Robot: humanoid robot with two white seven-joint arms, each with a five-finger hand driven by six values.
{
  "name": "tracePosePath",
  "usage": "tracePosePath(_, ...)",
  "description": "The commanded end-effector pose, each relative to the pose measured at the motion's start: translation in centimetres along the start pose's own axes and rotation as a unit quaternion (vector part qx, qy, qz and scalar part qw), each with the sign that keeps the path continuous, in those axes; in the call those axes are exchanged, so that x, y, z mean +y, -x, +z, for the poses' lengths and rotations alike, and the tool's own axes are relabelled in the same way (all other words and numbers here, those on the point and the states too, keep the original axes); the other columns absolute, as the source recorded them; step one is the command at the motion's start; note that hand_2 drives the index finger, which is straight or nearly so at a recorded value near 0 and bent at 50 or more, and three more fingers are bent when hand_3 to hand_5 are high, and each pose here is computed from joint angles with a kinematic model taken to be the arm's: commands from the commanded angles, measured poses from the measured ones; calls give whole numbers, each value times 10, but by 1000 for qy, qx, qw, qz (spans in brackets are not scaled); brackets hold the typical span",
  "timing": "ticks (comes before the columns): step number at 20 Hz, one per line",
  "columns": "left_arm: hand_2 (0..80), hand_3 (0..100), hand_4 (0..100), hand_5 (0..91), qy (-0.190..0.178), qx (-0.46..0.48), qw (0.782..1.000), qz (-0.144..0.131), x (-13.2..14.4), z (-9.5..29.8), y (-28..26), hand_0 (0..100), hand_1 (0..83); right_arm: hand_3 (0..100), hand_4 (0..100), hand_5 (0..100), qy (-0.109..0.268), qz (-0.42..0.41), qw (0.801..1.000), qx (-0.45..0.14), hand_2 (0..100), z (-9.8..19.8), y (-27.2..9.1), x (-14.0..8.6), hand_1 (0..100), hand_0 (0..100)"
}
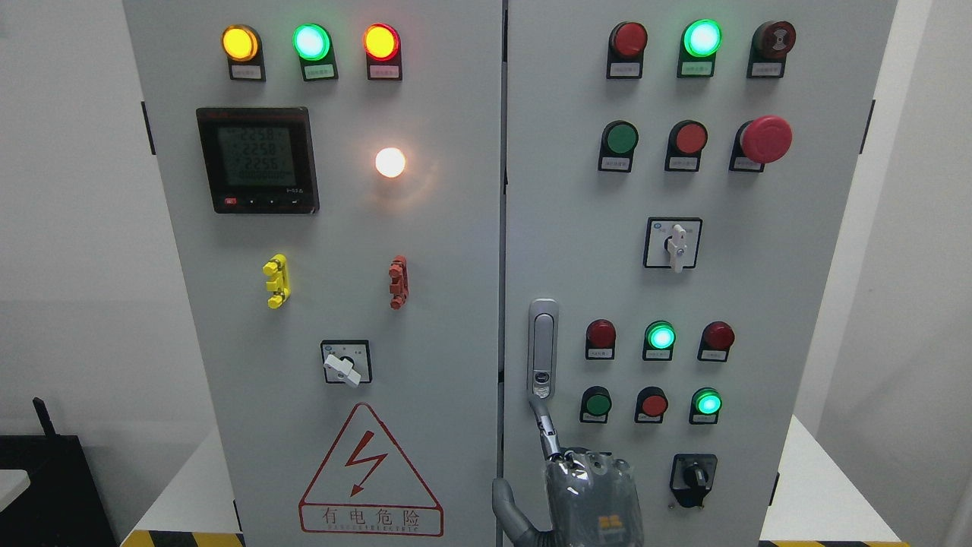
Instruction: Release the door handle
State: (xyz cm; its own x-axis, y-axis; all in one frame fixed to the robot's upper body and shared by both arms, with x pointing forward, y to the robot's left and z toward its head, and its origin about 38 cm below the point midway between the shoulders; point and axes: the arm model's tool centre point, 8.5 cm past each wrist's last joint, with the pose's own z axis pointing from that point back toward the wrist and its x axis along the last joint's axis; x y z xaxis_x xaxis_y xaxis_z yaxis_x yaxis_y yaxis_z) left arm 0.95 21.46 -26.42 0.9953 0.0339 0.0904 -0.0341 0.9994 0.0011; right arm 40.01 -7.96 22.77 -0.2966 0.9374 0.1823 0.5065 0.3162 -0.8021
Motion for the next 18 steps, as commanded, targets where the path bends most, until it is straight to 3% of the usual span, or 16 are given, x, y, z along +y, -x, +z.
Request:
tracePosePath(1, 0, 0, 0, 0, 1, 4, 1000, -14, -1, 0, -2, 120, 389, 1000, 1000, 991, -5, 2, 1000, 3, 70, -2, -1, 3, 363, 365)
tracePosePath(6, 0, 0, 0, 0, 1, 4, 1000, -14, -1, 0, -2, 120, 389, 1000, 1000, 992, 5, 6, 1000, 8, 82, -14, 0, -3, 363, 365)
tracePosePath(18, 0, 0, 0, 0, 2, 5, 1000, -14, -1, 0, -1, 120, 389, 1000, 1000, 994, -3, 6, 1000, 18, 109, -10, 3, 0, 363, 369)
